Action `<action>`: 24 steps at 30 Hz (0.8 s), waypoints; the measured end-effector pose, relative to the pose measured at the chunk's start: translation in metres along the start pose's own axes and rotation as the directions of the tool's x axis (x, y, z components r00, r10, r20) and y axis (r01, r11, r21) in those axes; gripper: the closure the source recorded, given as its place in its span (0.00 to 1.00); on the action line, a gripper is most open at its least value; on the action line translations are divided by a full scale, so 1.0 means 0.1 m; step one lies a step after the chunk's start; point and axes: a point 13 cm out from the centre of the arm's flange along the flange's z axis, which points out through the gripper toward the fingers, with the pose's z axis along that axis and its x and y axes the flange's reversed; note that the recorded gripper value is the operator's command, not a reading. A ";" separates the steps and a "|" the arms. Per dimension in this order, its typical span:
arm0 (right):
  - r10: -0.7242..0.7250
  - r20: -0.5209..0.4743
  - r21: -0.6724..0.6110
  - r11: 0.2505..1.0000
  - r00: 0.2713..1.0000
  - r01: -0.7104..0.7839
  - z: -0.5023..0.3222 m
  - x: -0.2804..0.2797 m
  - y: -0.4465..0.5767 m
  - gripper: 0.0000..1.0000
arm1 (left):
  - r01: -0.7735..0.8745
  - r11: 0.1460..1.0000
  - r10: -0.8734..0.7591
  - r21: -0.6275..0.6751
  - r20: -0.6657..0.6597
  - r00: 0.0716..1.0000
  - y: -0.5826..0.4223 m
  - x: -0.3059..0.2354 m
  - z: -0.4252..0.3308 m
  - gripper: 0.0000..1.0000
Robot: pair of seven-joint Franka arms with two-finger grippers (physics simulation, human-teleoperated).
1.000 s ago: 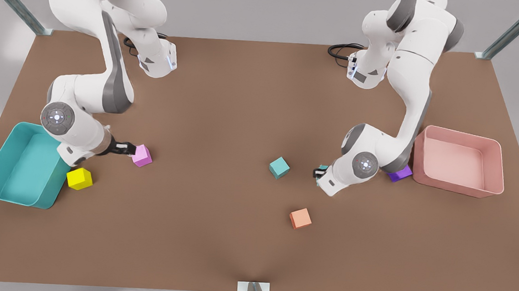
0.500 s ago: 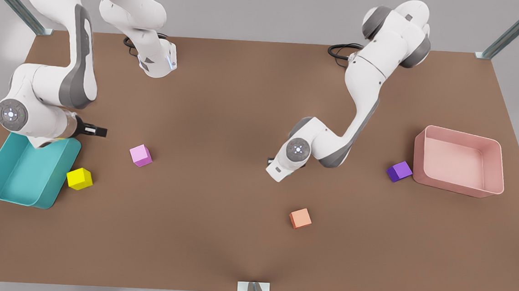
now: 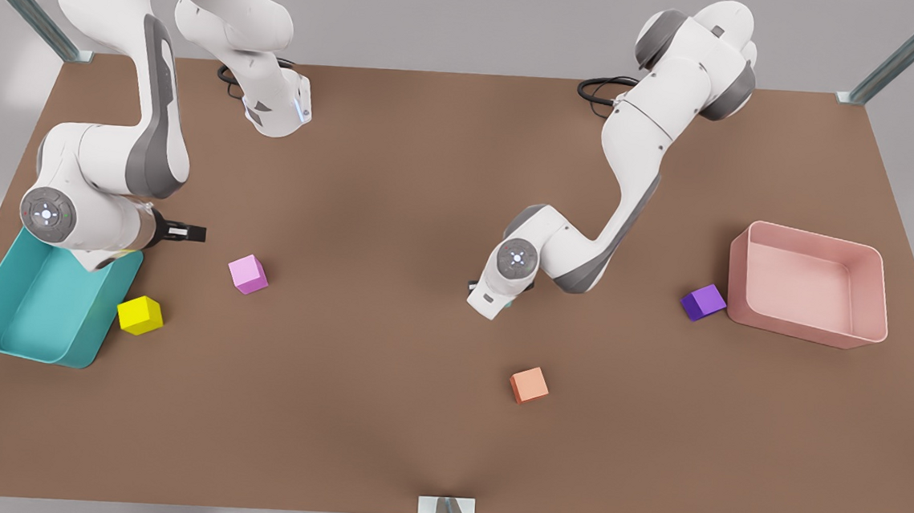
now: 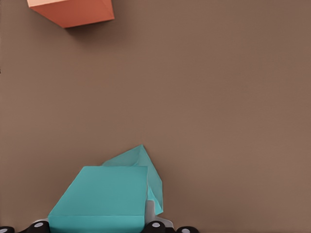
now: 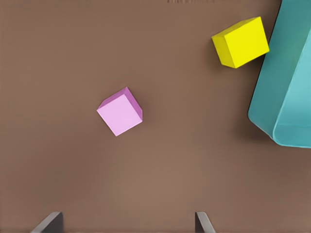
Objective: Stack the two blue cubes on top of each other
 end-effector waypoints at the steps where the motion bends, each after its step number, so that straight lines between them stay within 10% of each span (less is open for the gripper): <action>1: -0.002 -0.001 0.000 1.000 1.000 0.002 0.01 0.00 0.00 0.00 | 0.007 1.000 -0.007 0.000 0.000 1.000 0.00 0.00 0.00 0.00; 8: -0.013 0.000 0.000 1.000 1.000 0.013 0.01 -0.01 0.00 0.00 | 0.049 0.999 -0.049 -0.013 0.015 0.999 0.09 -0.03 -0.30 0.00; 14: -0.017 0.004 -0.001 1.000 1.000 0.017 -0.01 0.00 -0.01 0.00 | 0.113 0.993 -0.116 0.032 0.089 0.989 0.24 -0.30 -1.99 0.00; 24: -0.016 0.019 -0.020 1.000 1.000 0.016 -0.11 -0.01 -0.03 0.00 | 0.327 0.943 -0.332 0.059 0.136 0.934 3.46 -0.81 -3.57 0.00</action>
